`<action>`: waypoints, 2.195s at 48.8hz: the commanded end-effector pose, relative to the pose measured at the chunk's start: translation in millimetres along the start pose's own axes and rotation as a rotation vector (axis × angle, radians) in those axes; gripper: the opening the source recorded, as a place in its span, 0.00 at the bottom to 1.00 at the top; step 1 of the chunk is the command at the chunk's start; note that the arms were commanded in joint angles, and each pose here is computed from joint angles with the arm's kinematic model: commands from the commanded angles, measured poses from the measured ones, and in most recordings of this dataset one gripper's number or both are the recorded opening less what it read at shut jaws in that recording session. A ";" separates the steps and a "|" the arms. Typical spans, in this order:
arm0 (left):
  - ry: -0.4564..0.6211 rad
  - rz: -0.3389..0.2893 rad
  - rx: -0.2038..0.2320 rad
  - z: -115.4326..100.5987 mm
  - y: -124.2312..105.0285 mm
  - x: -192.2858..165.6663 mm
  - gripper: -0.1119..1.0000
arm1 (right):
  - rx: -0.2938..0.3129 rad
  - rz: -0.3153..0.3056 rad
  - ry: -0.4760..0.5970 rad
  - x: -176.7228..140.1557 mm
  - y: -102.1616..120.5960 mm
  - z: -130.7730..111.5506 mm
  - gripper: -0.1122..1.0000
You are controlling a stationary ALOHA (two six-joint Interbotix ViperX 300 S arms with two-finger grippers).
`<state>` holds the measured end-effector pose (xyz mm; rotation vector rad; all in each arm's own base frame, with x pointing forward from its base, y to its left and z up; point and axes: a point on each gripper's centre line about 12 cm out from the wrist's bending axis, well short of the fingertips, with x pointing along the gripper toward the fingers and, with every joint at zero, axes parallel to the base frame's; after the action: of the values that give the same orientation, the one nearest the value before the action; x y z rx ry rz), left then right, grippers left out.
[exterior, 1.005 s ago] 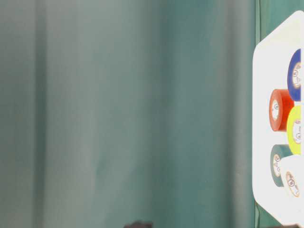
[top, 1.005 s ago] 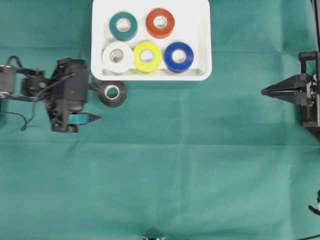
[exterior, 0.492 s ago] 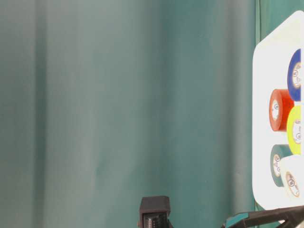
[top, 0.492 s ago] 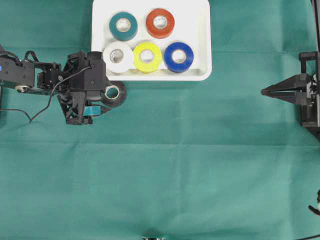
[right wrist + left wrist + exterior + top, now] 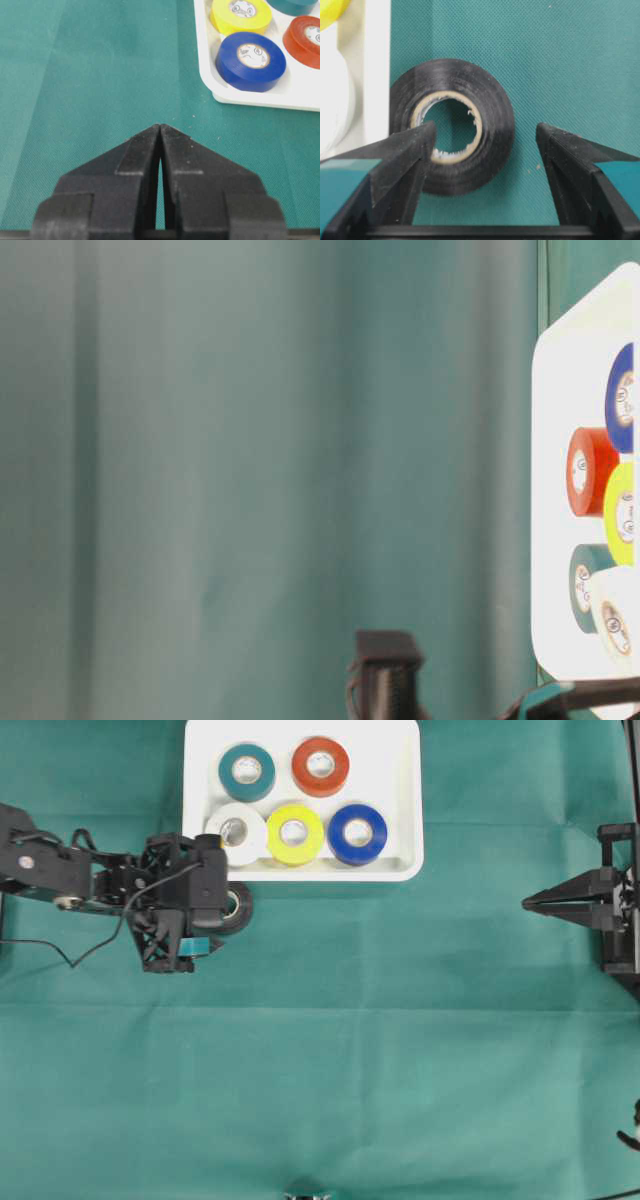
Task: Put the tape into the white case with the left arm.
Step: 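Lower and close the left gripper on the black tape roll, then lift the black tape and carry it into the tray's upper right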
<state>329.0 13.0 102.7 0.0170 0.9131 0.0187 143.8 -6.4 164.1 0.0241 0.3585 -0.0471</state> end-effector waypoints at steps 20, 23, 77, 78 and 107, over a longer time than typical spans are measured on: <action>-0.005 -0.002 -0.005 13.1 -0.6 12.7 0.69 | 0.001 -0.001 -0.018 0.1 -0.1 5.4 0.01; -0.006 -0.002 -0.007 14.6 -0.5 10.7 0.54 | -0.002 0.001 -0.018 0.1 0.2 5.4 0.01; -0.012 -0.086 -0.004 69.9 -43.8 -38.5 0.32 | -0.002 0.001 -0.017 0.3 0.1 5.2 0.01; -0.015 -0.086 -0.004 70.8 -43.8 -39.1 0.32 | 0.000 0.001 -0.017 0.3 0.2 5.2 0.01; -0.072 -0.054 -0.029 116.0 -26.8 -11.8 0.32 | -0.002 0.001 -0.018 0.1 0.2 5.4 0.01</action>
<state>396.2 -17.3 165.8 -0.0280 0.8981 -0.0248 143.7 -6.4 164.3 0.0241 0.3570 -0.0471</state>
